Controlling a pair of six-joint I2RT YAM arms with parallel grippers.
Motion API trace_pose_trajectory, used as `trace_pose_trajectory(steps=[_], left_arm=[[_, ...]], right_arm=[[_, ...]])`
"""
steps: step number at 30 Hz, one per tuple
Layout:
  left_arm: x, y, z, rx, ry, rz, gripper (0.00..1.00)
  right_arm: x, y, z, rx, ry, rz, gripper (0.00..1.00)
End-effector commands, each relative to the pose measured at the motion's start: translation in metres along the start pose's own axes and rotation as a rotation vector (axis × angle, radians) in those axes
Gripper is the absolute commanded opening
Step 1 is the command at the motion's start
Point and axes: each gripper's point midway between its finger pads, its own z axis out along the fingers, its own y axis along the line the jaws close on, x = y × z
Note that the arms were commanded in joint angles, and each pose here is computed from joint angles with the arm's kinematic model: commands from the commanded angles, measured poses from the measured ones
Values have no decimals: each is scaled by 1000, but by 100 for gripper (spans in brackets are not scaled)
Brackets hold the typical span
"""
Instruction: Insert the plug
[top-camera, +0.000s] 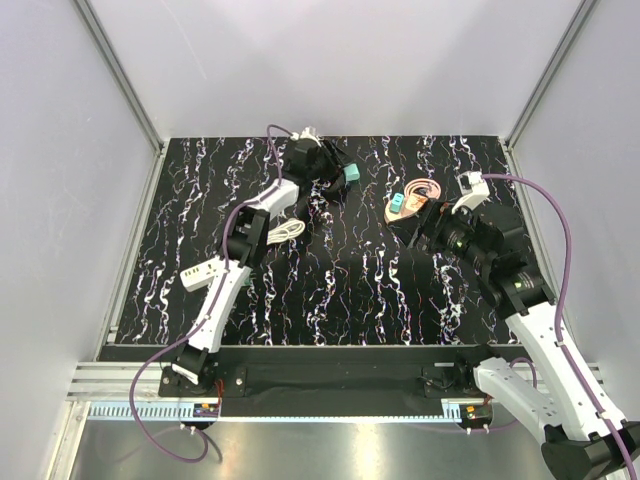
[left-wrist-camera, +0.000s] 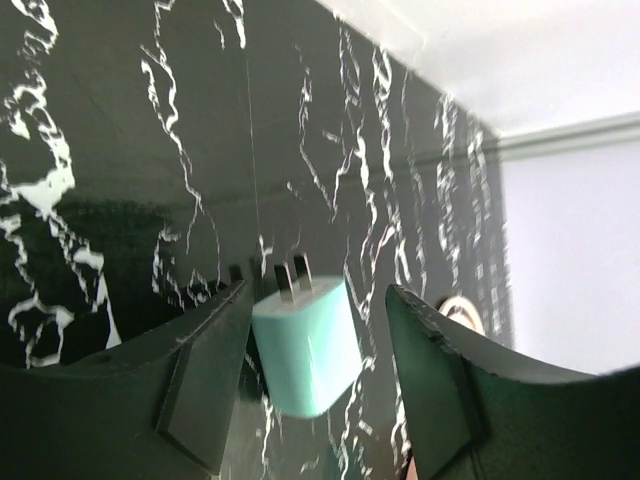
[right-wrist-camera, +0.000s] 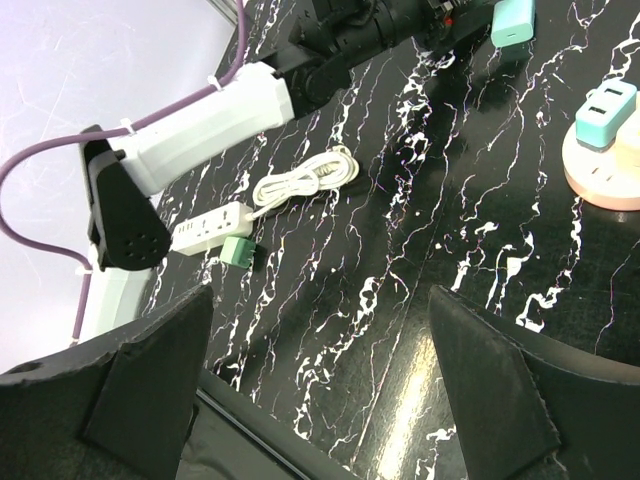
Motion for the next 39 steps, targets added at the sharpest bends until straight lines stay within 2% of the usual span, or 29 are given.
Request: trace_pose_trajectory(steps=[1,8,14,19,31,37,38,39], left_arm=[[18,-4,-22,-78,112,92,63],[20,3,-34,-169,140,171,63],[27,12,-31,-203,173,147,61],[30,25,-31,-229,189,92,56],[32,31,-38,-263,209,113,42],[42,32,-54,-271,262,131,35],[38,22,-59,-258,261,140,35],[48,33,-67,-284,290,142,34]], right_arm=[[-11,9,-2,-37,-51,-19,95],[-10,11,-1,-46,-51,-17,95],[-10,10,-2,-44,-55,-24,95],[-11,13,-5,-51,-58,-29,95],[-13,14,-7,-52,-63,-28,95],[-13,13,-4,-40,-59,-13,95],[-12,12,-3,-38,-56,-4,94],[-12,12,-1,-35,-47,1,93]])
